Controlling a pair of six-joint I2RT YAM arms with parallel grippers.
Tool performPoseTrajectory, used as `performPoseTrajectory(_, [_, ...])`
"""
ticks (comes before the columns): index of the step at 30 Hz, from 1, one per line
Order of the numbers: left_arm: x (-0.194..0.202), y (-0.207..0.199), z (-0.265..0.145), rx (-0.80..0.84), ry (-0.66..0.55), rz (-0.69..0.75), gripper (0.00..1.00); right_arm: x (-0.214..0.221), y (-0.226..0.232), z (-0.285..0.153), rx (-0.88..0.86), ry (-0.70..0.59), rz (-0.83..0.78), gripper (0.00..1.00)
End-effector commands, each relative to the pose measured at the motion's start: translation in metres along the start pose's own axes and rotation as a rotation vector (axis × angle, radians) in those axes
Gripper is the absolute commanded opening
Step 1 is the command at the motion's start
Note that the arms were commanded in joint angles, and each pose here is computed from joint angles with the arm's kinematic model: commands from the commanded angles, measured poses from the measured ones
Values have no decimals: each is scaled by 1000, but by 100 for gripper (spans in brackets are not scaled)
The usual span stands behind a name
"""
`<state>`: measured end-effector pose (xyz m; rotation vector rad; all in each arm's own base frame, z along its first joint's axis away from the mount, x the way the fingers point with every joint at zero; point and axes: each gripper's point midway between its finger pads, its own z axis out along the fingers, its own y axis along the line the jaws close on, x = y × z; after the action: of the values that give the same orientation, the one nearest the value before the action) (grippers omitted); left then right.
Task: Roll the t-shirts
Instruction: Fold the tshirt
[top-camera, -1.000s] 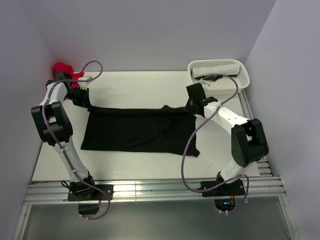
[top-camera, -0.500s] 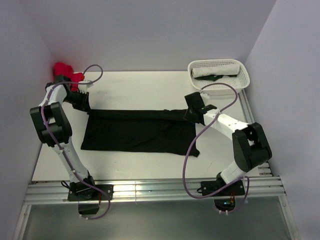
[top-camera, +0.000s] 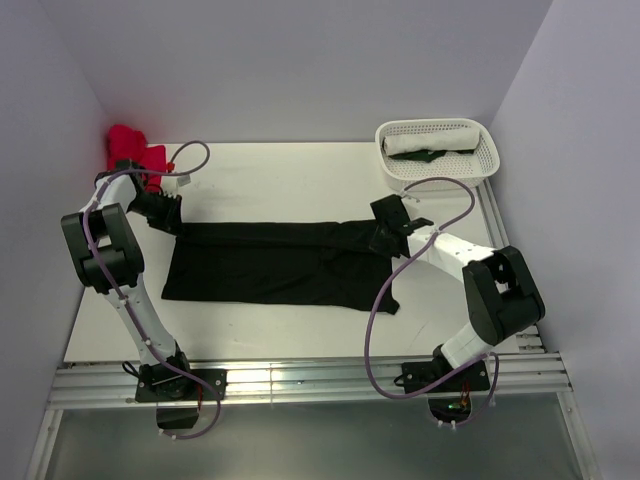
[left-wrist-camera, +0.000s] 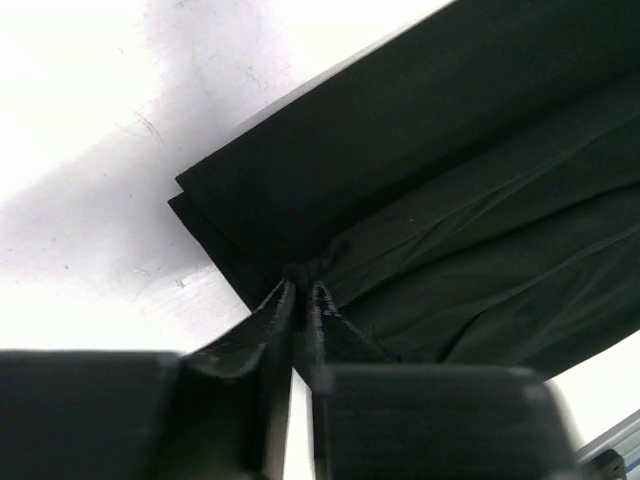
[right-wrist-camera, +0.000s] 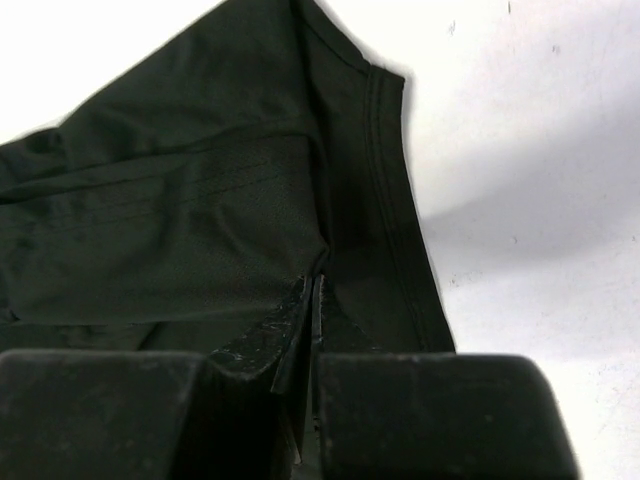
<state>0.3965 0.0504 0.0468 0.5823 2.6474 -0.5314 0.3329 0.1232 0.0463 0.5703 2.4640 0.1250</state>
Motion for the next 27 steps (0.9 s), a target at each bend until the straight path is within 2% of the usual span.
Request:
performPoseTrajectory(1, [-1,1,-12,-25,-4,34,17,-3,4,-6,-25,-23,13,9])
performPoseTrajectory(6, [-1,2,-17,-46,-10,42,36,1,5,-8,-39,-13,-1,25])
performPoseTrajectory(7, [-1,3,-17,-53,-9,38,39,0,6,-9,-40,-14,0,28])
performPoseTrajectory(8, [-1,3,-19,-58,-10,40,41,0,6,-11,-42,-13,-3,37])
performPoseTrajectory(12, [-7,6,-28,-81,-24,45,51,-4,8,-22,-52,-27,-5,50])
performPoseTrajectory(20, [-21,14,-59,-145,-63,61,57,-41,27,-39,-63,-88,-17,53])
performPoseTrajectory(27, [-31,13,-69,-149,-83,67,59,-54,41,3,-9,-41,-42,53])
